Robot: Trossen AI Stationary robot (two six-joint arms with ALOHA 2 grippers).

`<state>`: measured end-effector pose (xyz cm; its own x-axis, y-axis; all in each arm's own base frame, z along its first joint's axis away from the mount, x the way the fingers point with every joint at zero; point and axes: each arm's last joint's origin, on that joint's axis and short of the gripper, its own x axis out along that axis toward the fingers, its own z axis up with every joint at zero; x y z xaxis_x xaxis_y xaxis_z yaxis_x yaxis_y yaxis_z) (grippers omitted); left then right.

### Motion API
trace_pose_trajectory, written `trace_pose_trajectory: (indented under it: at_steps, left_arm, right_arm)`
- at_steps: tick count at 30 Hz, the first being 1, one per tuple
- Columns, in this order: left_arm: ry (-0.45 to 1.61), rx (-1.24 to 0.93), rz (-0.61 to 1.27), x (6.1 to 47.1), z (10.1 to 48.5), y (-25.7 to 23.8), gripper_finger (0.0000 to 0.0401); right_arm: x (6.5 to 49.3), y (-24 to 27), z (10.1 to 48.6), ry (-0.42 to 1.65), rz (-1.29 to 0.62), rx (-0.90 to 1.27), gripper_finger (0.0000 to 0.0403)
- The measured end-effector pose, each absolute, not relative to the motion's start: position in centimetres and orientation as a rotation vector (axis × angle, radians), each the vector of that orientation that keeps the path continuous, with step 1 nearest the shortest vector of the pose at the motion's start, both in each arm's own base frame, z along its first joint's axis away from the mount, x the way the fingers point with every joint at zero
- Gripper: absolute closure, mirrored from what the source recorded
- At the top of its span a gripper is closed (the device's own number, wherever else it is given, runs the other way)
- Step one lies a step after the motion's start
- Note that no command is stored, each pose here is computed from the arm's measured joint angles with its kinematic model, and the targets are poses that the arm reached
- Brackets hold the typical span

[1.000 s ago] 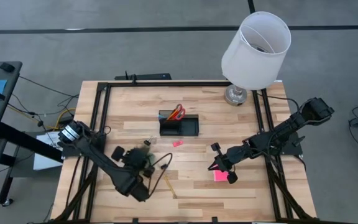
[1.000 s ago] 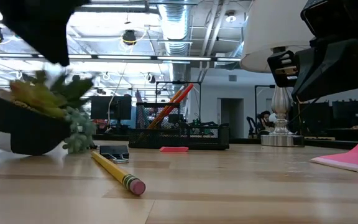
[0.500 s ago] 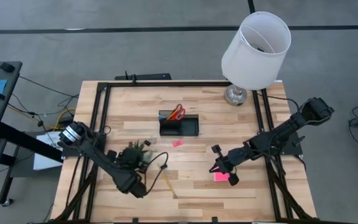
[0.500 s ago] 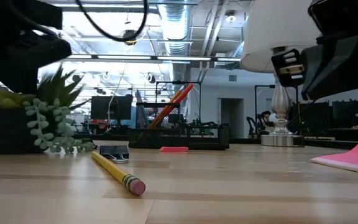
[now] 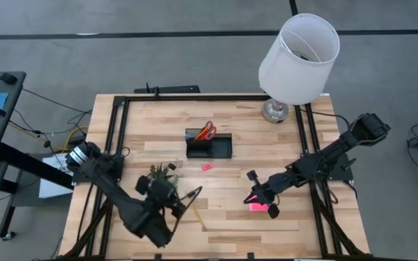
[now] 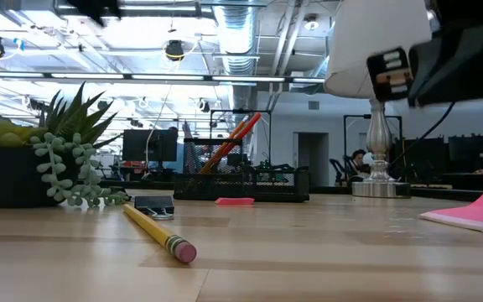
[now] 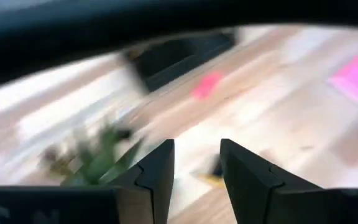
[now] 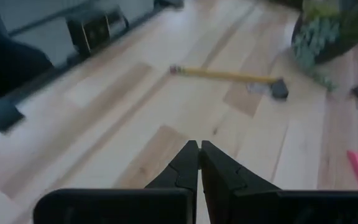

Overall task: Pick and place office supplies into organizer
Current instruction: Put the yellow pencil into the top left compartment of the black desk organizer

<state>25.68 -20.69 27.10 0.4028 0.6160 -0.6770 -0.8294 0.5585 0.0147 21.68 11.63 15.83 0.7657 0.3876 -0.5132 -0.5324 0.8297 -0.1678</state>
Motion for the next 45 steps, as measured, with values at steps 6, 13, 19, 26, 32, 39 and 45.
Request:
trace_pose_trajectory:
  at_steps: [6,13,19,26,32,39,45]
  left_arm:
    - [0.636,-0.350,0.734,27.3,26.4,-22.6,0.0278]
    - [0.722,-0.227,0.427,29.8,23.4,-23.5,0.0278]
    - [0.715,-0.013,0.162,32.1,23.1,-23.1,0.0278]
    - [0.789,-0.010,-0.062,35.4,21.1,-21.9,0.0278]
    - [0.875,0.039,-0.282,36.5,18.6,-22.1,0.0278]
    - [0.927,0.057,-0.395,36.3,18.2,-22.2,0.0278]
    - [0.964,0.065,-0.392,36.1,17.9,-22.1,0.0278]
  right_arm:
    - [21.0,12.6,17.5,0.391,0.533,-0.224,0.0396]
    - [20.1,13.9,18.0,0.368,0.589,-0.204,0.0396]
    - [20.0,14.4,18.5,0.313,0.608,-0.189,0.0396]
    - [19.9,14.4,18.4,0.337,0.599,-0.147,0.0396]
    - [19.9,14.2,18.0,0.386,0.585,-0.112,0.0396]
    - [20.7,13.1,18.4,0.335,0.326,-0.099,0.0396]
    - [23.3,8.8,20.0,0.172,0.057,-0.157,0.0396]
